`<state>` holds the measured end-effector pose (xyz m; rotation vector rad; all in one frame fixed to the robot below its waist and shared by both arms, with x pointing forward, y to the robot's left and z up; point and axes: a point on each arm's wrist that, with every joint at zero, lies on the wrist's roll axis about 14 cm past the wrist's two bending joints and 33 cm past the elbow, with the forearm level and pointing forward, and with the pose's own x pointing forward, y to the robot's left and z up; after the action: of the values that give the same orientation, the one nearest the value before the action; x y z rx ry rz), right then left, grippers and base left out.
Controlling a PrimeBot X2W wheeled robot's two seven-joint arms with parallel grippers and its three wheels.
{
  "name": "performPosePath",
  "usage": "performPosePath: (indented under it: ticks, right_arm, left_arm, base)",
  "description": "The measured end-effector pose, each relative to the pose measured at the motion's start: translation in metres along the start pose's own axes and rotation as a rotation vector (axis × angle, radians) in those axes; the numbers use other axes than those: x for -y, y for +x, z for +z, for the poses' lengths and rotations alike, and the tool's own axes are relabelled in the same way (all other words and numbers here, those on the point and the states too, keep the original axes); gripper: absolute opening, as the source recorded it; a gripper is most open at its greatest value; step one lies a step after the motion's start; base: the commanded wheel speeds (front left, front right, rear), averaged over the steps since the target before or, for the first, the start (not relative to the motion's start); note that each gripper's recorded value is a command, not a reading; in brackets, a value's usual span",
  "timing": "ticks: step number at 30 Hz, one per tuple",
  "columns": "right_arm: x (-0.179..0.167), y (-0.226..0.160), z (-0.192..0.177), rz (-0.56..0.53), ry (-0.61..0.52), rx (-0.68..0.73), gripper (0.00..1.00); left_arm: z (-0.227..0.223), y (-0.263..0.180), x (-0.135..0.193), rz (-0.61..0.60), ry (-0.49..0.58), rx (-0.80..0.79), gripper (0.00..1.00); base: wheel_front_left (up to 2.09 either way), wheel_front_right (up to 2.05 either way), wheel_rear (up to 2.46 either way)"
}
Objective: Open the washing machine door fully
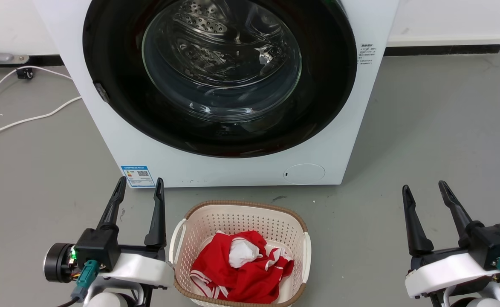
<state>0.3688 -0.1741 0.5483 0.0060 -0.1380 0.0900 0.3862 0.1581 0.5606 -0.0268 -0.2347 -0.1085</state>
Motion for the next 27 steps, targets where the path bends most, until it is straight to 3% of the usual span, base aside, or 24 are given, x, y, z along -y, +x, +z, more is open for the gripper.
performPosePath:
  ticks: [9, 24, 25, 26, 27]
  right_arm:
    - [-0.0009, -0.0008, 0.0017, 0.006, -0.05, 0.007, 1.0]
    - [0.0001, -0.0041, -0.0019, 0.0, -0.022, -0.004, 1.0]
    - [0.0004, -0.0043, -0.0024, -0.002, -0.008, -0.005, 0.81]
    - [0.0007, -0.0045, -0.0026, -0.004, 0.002, -0.005, 0.24]
    - [0.0007, -0.0043, -0.0025, -0.004, 0.01, -0.003, 0.0]
  left_arm:
    - [0.001, -0.0005, 0.0027, -0.015, 0.043, 0.011, 1.0]
    - [-0.0032, -0.0046, 0.0008, -0.005, 0.026, -0.003, 1.0]
    - [-0.003, -0.0047, 0.0008, -0.006, 0.025, -0.002, 1.0]
    - [-0.003, -0.0048, 0.0007, -0.006, 0.025, -0.002, 1.0]
    - [-0.003, -0.0049, 0.0003, -0.004, 0.025, -0.002, 1.0]
  base:
    - [0.0, 0.0, 0.0]
    - [0.0, 0.0, 0.0]
    - [0.0, 0.0, 0.0]
    - [0.0, 0.0, 0.0]
    - [0.0, 0.0, 0.0]
